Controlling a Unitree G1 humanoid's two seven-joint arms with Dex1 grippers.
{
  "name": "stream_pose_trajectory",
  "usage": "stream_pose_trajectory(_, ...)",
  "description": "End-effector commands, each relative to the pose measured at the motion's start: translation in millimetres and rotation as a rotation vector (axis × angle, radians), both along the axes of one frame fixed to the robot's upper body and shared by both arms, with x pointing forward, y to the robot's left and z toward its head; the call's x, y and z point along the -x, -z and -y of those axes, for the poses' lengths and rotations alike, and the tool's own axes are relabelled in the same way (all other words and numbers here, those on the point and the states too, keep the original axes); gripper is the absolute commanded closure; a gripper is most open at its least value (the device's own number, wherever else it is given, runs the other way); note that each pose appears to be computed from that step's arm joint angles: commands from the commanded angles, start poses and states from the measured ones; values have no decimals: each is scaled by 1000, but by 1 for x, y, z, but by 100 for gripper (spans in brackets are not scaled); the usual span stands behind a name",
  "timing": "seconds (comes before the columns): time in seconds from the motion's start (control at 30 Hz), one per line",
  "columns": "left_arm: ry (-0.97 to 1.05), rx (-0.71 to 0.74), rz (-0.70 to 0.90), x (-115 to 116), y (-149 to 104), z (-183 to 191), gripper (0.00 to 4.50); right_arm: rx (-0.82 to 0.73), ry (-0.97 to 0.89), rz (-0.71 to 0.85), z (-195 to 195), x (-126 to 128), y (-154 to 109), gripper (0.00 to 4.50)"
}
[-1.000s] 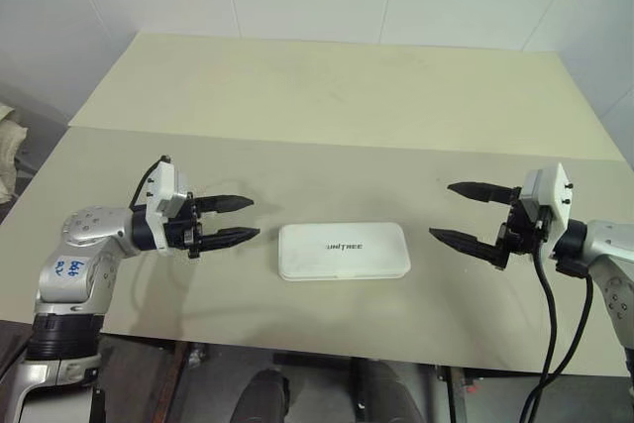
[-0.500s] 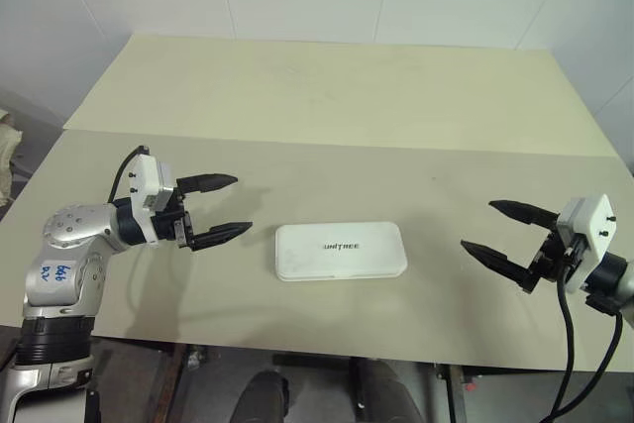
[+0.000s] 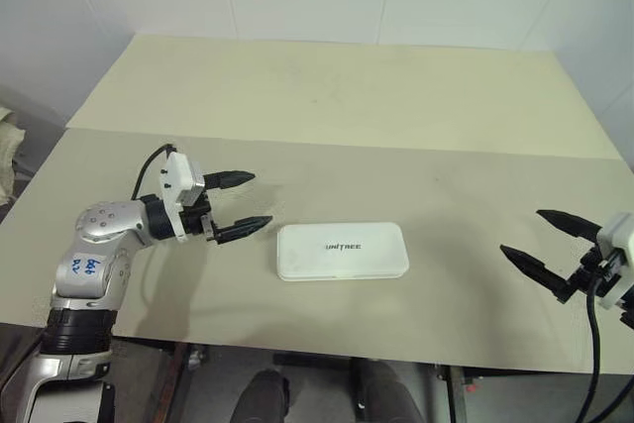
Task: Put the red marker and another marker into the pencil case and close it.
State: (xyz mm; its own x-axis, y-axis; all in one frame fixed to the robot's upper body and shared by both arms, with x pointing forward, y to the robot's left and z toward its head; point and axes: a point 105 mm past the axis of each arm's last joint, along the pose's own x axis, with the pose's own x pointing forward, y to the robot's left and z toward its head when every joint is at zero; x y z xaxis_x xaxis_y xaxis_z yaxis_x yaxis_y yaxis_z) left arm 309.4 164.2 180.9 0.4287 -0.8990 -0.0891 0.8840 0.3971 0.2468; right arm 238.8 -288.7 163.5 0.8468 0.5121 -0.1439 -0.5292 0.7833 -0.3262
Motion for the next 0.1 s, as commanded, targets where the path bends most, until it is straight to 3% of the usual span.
stream_pose_trajectory(0.03, 7, -14, 23, 1, -9, -2, 5, 34, -16, 34, -2, 5, -7, 0)
stream_pose_trajectory(0.1, -4, -15, 17, 0, -9, -2, 5, 35, -19, 30, -2, 5, -6, 0)
